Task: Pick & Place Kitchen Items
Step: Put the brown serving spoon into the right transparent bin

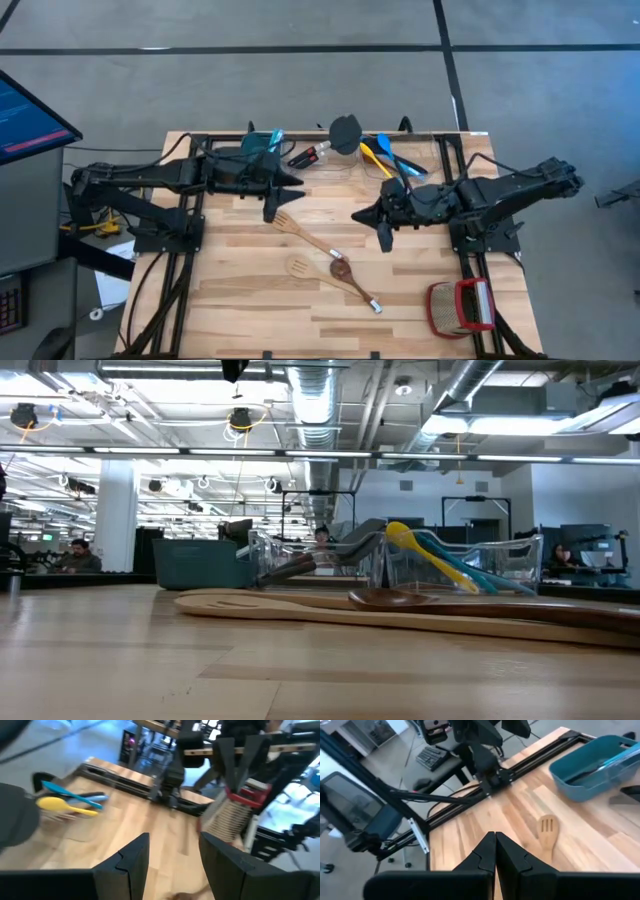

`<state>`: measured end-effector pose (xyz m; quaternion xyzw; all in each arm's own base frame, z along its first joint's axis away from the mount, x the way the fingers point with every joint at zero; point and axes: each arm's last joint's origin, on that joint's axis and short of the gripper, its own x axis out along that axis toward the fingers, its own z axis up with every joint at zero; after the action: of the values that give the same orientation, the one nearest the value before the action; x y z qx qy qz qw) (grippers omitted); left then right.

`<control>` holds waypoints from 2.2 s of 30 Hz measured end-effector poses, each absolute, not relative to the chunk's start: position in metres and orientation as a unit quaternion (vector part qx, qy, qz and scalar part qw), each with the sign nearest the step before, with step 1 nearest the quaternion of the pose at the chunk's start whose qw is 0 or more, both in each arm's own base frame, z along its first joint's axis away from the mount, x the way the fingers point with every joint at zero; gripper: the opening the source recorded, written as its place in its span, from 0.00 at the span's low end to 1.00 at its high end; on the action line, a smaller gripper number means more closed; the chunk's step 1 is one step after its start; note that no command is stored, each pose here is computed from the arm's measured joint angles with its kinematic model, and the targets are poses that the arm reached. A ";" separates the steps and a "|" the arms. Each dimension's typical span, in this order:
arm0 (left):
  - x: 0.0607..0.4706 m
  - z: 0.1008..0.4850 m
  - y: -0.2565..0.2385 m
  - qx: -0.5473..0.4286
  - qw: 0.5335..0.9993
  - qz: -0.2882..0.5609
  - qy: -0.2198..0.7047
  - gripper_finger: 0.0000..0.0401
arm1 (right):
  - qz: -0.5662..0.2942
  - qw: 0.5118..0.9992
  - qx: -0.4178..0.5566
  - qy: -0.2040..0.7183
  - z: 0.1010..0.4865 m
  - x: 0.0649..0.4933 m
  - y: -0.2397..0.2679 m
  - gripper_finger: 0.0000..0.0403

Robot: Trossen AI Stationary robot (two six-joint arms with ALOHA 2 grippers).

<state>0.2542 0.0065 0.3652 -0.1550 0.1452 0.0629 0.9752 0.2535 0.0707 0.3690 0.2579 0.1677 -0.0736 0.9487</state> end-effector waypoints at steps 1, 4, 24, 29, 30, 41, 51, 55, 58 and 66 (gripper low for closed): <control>0.254 0.365 0.004 -0.160 0.975 0.056 0.146 0.40 | -0.069 0.949 0.258 0.167 0.369 0.253 0.073 0.00; 0.254 0.365 -0.004 -0.183 0.971 0.044 0.147 0.40 | -0.058 0.945 0.275 0.169 0.369 0.251 0.080 0.00; 0.249 0.365 -0.052 -0.213 0.962 -0.042 0.166 0.40 | 0.006 0.948 0.311 0.073 0.390 0.225 0.143 0.00; 0.248 0.365 -0.056 -0.212 0.961 -0.050 0.168 0.40 | 0.000 0.948 0.311 0.062 0.394 0.230 0.163 0.00; 0.248 0.365 -0.057 -0.211 0.961 -0.052 0.169 0.40 | 0.003 0.948 0.312 0.061 0.398 0.233 0.168 0.00; 0.246 0.364 -0.064 -0.206 0.961 -0.064 0.175 0.40 | -0.060 0.944 0.274 0.174 0.425 0.274 0.205 0.00; 0.246 0.364 -0.064 -0.204 0.961 -0.063 0.177 0.40 | -0.185 0.819 0.364 0.404 0.376 0.293 0.227 0.00; 0.246 0.364 -0.063 -0.204 0.961 -0.063 0.177 0.40 | -0.190 0.772 0.371 0.479 0.346 0.306 0.241 0.00; 0.246 0.364 -0.063 -0.204 0.961 -0.063 0.177 0.40 | -0.195 0.755 0.355 0.515 0.324 0.315 0.250 0.00; 0.246 0.364 -0.063 -0.204 0.961 -0.063 0.177 0.40 | -0.252 0.731 0.314 0.551 0.281 0.335 0.250 0.00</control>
<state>0.2461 -0.0634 0.3638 -0.2039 0.1769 -0.0625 0.9608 0.3352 0.2504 0.2808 0.3142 0.5511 -0.2523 0.7307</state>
